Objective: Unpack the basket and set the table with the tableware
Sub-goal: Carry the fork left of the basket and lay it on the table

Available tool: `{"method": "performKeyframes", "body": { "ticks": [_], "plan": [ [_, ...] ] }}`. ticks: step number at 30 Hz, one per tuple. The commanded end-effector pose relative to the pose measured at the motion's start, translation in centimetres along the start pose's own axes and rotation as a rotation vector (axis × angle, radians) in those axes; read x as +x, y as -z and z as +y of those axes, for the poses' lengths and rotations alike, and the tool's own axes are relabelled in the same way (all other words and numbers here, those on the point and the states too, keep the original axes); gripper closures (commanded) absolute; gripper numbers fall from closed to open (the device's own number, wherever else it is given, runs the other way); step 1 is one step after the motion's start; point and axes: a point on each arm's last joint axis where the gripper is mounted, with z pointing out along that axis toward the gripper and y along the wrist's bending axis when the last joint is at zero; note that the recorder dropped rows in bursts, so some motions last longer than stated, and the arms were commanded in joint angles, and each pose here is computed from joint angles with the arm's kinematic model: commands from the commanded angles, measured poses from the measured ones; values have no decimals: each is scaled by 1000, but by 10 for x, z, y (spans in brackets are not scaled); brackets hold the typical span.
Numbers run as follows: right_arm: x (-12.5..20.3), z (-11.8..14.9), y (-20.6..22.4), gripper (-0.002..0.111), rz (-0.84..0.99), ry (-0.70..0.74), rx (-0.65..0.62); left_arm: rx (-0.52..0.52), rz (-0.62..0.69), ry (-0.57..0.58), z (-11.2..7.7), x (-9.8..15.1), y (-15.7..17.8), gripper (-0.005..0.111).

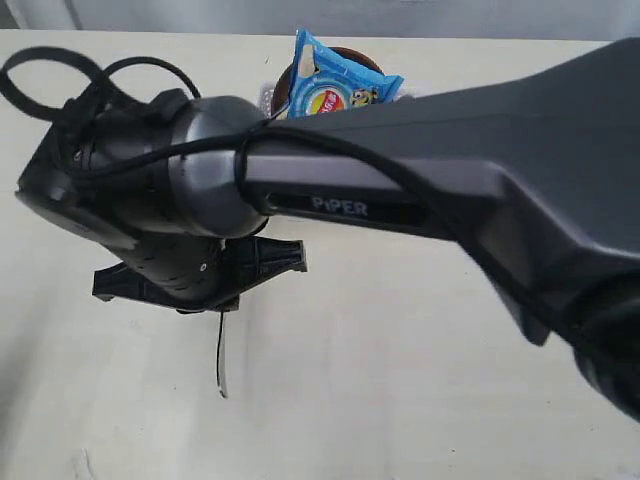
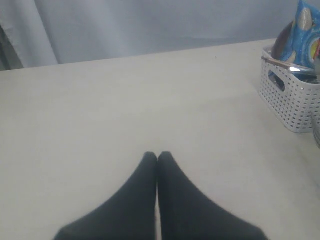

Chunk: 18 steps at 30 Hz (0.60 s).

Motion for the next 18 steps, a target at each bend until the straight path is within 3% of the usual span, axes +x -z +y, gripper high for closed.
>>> {"method": "performKeyframes", "body": {
  "ticks": [1,11,18],
  "plan": [
    [4,5,-10,109,-47,-4,54,-3,-4,0,0,0,0,107],
    [-3,21,-28,109,-56,-21,62,-3,-4,0,0,0,0,107],
    [-16,15,-33,109,-56,-73,80,-3,-4,0,0,0,0,107]
  ]
}}
